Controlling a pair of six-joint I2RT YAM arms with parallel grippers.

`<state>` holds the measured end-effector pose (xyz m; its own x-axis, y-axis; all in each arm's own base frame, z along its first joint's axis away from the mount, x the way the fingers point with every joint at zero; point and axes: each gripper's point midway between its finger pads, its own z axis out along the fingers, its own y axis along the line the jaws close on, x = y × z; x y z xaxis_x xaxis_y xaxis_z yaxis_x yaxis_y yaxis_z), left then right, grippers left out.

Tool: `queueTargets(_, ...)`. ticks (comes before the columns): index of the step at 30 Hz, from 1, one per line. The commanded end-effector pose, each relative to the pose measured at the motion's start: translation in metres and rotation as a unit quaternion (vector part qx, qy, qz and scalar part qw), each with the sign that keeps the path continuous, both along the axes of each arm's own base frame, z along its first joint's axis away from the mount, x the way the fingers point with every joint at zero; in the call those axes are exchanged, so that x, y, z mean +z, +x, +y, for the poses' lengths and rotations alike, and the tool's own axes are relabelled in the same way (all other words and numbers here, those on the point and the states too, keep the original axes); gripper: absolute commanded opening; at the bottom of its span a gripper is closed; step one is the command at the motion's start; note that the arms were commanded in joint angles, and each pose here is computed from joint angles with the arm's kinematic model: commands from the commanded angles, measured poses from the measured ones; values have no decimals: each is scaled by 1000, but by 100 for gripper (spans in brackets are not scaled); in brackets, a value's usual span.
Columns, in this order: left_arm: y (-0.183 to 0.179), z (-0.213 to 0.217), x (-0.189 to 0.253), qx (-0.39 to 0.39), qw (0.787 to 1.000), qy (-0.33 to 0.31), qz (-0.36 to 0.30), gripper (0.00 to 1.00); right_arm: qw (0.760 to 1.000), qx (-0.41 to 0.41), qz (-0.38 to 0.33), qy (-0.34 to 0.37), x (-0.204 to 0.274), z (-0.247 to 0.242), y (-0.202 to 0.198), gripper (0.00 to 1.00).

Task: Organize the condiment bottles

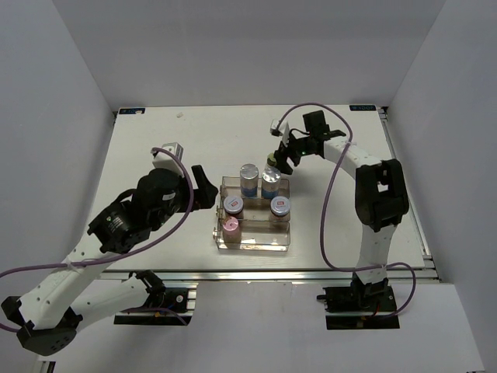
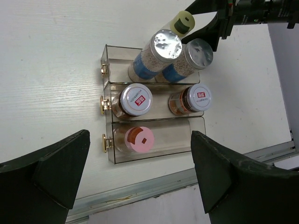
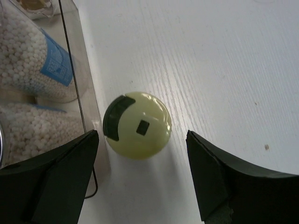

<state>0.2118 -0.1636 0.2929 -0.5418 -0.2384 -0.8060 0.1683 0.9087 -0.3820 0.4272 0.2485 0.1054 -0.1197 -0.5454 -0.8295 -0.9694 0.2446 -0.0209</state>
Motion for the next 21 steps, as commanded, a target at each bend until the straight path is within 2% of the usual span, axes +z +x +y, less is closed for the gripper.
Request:
queueTargets(1, -3, 7, -4, 16, 1000, -3, 6, 98, 999, 22, -32, 1, 8, 17, 10, 81)
queueTargets(4, -5, 8, -6, 19, 1000, -9, 8, 98, 999, 23, -33, 11, 8, 26, 15, 79)
queueTargets(8, -7, 13, -6, 29, 999, -16, 7, 98, 998, 25, -40, 28, 12, 33, 21, 70)
queueTargets(10, -9, 16, -6, 32, 999, -21, 6, 98, 998, 30, -43, 28, 13, 35, 23, 52)
queueTargets(11, -10, 16, -6, 34, 999, -23, 6, 98, 998, 34, -37, 27, 12, 35, 22, 36)
queueTargets(14, -11, 19, -6, 38, 999, -27, 4, 98, 998, 30, -42, 24, 15, 34, 25, 18)
queueTargets(17, -11, 20, -6, 41, 999, -30, 2, 98, 997, -13, -73, 32, 35, 28, 40, 10)
queueTargets(19, -10, 20, -7, 42, 999, -29, 1, 98, 993, -48, -92, 48, 61, 19, 53, 4)
queueTargets(20, -11, 20, -6, 41, 999, -30, 1, 98, 988, -85, -116, 60, 84, 4, 73, 0)
queueTargets(21, -10, 21, -6, 42, 999, -29, -1, 98, 984, -119, -103, 81, 103, -6, 80, 0)
